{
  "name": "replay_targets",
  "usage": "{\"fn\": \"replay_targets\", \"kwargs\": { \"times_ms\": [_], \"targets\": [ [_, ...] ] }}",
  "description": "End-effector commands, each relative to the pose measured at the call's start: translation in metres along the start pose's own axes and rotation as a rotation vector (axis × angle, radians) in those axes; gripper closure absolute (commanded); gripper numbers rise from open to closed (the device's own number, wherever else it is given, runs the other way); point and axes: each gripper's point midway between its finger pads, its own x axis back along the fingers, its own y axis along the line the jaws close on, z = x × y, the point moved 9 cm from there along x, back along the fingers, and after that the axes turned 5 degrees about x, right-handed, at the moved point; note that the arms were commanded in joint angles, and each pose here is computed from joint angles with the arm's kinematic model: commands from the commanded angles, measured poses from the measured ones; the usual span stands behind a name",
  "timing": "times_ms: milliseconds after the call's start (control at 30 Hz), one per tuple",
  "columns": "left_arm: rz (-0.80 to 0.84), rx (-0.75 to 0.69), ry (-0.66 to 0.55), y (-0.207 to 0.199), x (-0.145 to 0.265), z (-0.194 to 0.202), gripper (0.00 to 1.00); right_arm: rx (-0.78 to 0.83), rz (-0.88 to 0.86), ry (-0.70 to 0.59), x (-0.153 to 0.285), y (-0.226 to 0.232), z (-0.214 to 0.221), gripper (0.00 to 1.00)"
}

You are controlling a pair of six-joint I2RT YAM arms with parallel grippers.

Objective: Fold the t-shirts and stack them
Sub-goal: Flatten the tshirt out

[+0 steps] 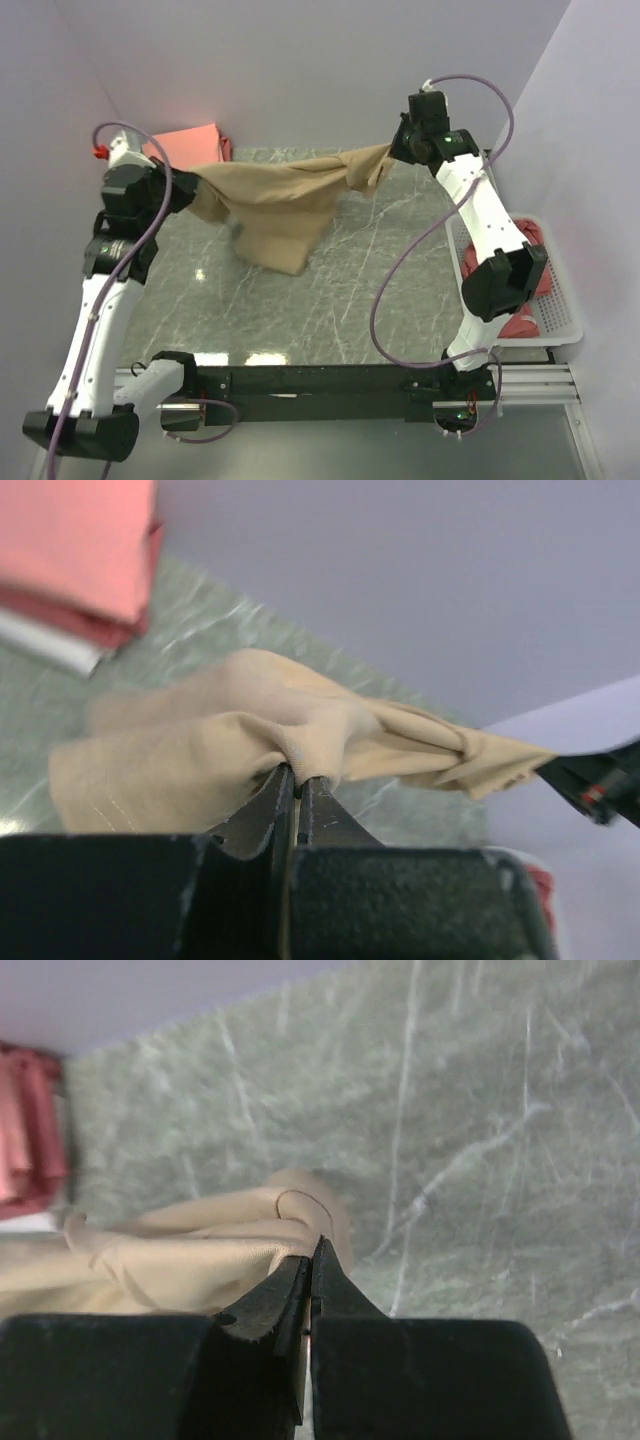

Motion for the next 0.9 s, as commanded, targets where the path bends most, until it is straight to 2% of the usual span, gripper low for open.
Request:
{"fn": "replay_targets", "kwargs": {
  "times_ms": [0, 133, 267, 400, 433, 500, 533, 567, 600, 633, 667, 733, 767, 800, 833, 867],
  "targets": [
    [0.26, -0.037, -0.132, -0.045, 0.063, -0.036, 0.99, -0.027, -0.121, -0.288, 0.1, 0.012, -0.064, 1.0],
    [0.334, -0.056, -0.124, -0.049, 0.086, -0.033, 0.99, -0.017, -0.109, -0.384, 0.154, -0.004, -0.063, 1.0],
    [0.359, -0.079, -0.047, -0.042, 0.083, -0.02, 0.99, -0.003, -0.092, -0.426, 0.174, -0.012, -0.071, 1.0],
    [0.362, -0.028, 0.086, -0.026, 0.053, 0.009, 0.99, 0.017, -0.099, -0.399, 0.145, -0.004, -0.087, 1.0],
    [0.355, -0.011, 0.115, -0.016, 0.039, 0.021, 0.99, 0.027, -0.091, -0.357, 0.112, 0.001, -0.088, 1.0],
    [0.352, 0.034, 0.202, -0.005, 0.021, 0.039, 0.99, 0.026, -0.105, -0.343, 0.089, 0.008, -0.098, 0.98],
    [0.328, 0.05, 0.239, 0.009, 0.009, 0.055, 0.99, 0.036, -0.085, -0.26, 0.042, 0.012, -0.09, 0.93],
    [0.314, 0.065, 0.263, 0.016, 0.003, 0.064, 0.99, 0.029, -0.103, -0.286, 0.038, 0.017, -0.102, 0.76],
    [0.29, 0.09, 0.302, 0.024, -0.006, 0.074, 0.99, 0.023, -0.105, -0.227, 0.022, 0.018, -0.095, 0.65],
    [0.244, 0.105, 0.338, 0.04, -0.014, 0.091, 0.99, 0.022, -0.085, -0.154, -0.012, 0.019, -0.083, 0.56],
    [0.225, 0.116, 0.342, 0.047, -0.019, 0.097, 0.99, 0.014, -0.088, -0.135, -0.017, 0.021, -0.08, 0.46],
    [0.137, 0.149, 0.363, 0.07, -0.028, 0.115, 0.99, 0.017, -0.034, -0.033, -0.037, 0.016, -0.049, 0.42],
    [0.129, 0.154, 0.358, 0.074, -0.031, 0.119, 0.99, 0.024, -0.013, -0.021, -0.039, 0.015, -0.038, 0.36],
    [0.104, 0.178, 0.368, 0.08, -0.033, 0.125, 0.99, 0.02, -0.013, -0.048, -0.038, 0.019, -0.031, 0.35],
    [0.072, 0.189, 0.374, 0.089, -0.035, 0.133, 0.99, 0.004, -0.009, -0.086, -0.015, 0.016, -0.031, 0.34],
    [0.065, 0.198, 0.374, 0.092, -0.036, 0.135, 0.99, 0.011, 0.026, 0.004, -0.026, 0.003, 0.005, 0.34]
  ]
}}
